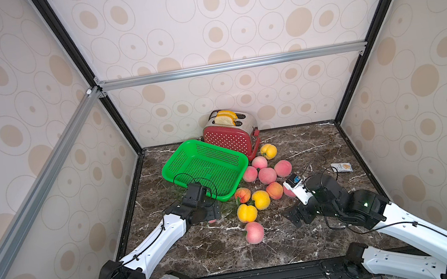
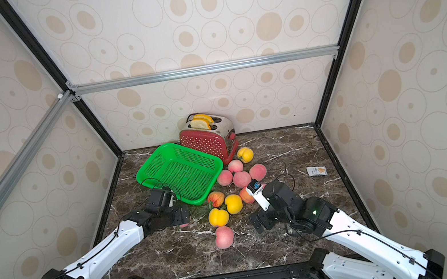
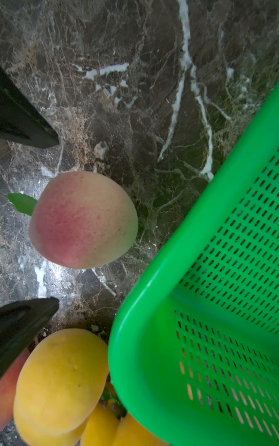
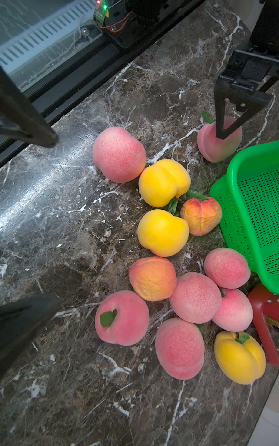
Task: Put the peaches into the basket
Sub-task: Pick up the peach from the center of the board.
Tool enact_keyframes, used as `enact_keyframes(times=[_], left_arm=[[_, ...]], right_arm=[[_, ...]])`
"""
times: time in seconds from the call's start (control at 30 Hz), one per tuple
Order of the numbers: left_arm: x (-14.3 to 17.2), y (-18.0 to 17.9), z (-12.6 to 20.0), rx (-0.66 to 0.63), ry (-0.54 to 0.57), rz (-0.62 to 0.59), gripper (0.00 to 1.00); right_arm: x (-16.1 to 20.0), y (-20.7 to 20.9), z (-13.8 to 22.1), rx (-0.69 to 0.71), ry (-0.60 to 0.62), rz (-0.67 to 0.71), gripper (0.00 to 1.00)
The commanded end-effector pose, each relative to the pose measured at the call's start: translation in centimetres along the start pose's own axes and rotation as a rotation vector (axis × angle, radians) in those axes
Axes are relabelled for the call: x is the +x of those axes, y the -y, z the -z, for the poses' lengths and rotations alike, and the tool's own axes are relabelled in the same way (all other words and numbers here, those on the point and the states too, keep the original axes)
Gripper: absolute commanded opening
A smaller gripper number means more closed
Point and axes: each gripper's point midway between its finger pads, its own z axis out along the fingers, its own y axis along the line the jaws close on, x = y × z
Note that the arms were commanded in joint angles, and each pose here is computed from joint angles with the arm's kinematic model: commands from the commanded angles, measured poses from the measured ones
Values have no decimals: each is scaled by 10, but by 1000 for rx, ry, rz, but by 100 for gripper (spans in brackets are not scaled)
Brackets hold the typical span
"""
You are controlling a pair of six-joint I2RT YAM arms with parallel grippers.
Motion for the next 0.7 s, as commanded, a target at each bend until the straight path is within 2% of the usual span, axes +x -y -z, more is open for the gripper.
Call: enact_keyframes(times=[0.0, 0.2, 0.33, 0.53, 0.67], left_arm=[[-5, 2, -5, -18, 0, -27, 99], [-5, 3, -15, -21, -14, -26, 99], [-5, 5, -21, -17, -17, -27, 96], [-2, 8, -28, -2, -29, -20, 82], [-1, 10, -27, 15, -28, -16, 64]], right_arm=[[1, 1, 7, 10, 10, 32, 100], [-13, 4, 30, 22, 93, 49, 100], [-9, 7, 31, 38, 76, 74, 100], [0, 10, 30, 55, 49, 82, 100], [2, 11, 28, 58, 49, 83, 100]])
